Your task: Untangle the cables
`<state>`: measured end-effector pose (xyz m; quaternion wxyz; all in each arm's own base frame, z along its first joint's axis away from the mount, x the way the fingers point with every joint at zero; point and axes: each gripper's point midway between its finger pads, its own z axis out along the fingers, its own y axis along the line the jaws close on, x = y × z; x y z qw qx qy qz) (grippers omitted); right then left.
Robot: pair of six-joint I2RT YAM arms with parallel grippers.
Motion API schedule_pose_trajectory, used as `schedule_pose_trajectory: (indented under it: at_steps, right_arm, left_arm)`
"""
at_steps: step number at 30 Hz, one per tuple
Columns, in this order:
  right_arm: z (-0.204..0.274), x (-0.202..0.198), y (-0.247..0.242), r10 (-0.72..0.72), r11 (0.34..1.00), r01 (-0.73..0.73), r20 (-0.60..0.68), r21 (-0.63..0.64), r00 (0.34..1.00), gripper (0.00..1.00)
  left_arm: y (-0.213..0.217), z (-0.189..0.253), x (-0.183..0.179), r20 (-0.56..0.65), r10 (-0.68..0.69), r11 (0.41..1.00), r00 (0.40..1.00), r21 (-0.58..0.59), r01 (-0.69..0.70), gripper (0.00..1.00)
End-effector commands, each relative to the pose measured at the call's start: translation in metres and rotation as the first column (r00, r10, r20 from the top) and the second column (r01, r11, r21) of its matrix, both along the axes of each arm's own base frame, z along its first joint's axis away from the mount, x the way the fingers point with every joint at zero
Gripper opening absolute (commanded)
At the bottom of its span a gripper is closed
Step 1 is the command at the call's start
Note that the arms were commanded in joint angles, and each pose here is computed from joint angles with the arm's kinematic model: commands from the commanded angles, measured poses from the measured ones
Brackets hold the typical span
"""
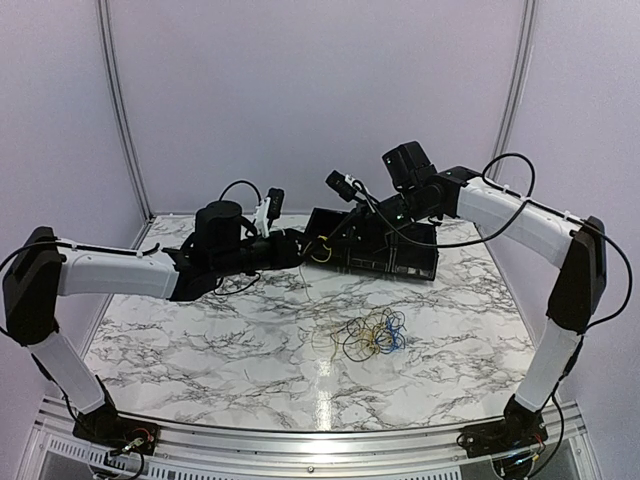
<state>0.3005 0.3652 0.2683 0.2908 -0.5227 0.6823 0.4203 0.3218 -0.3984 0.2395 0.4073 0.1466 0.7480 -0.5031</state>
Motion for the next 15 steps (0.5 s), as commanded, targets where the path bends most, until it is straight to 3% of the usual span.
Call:
schedule_pose_trajectory:
  at_steps: [1, 15]
  right_arm:
    - [0.015, -0.002, -0.003, -0.003, 1.000, 0.003, 0.017, 0.031, 1.000, 0.00]
    - [0.017, -0.004, -0.002, 0.004, 0.999, -0.004, 0.014, 0.040, 1.000, 0.00]
  left_arm:
    - [-0.008, 0.017, 0.002, 0.032, -0.032, 0.998, 0.999, -0.062, 0.034, 0.50]
    - [-0.019, 0.011, 0.017, 0.010, -0.025, 0.996, 1.000, -0.091, 0.026, 0.45]
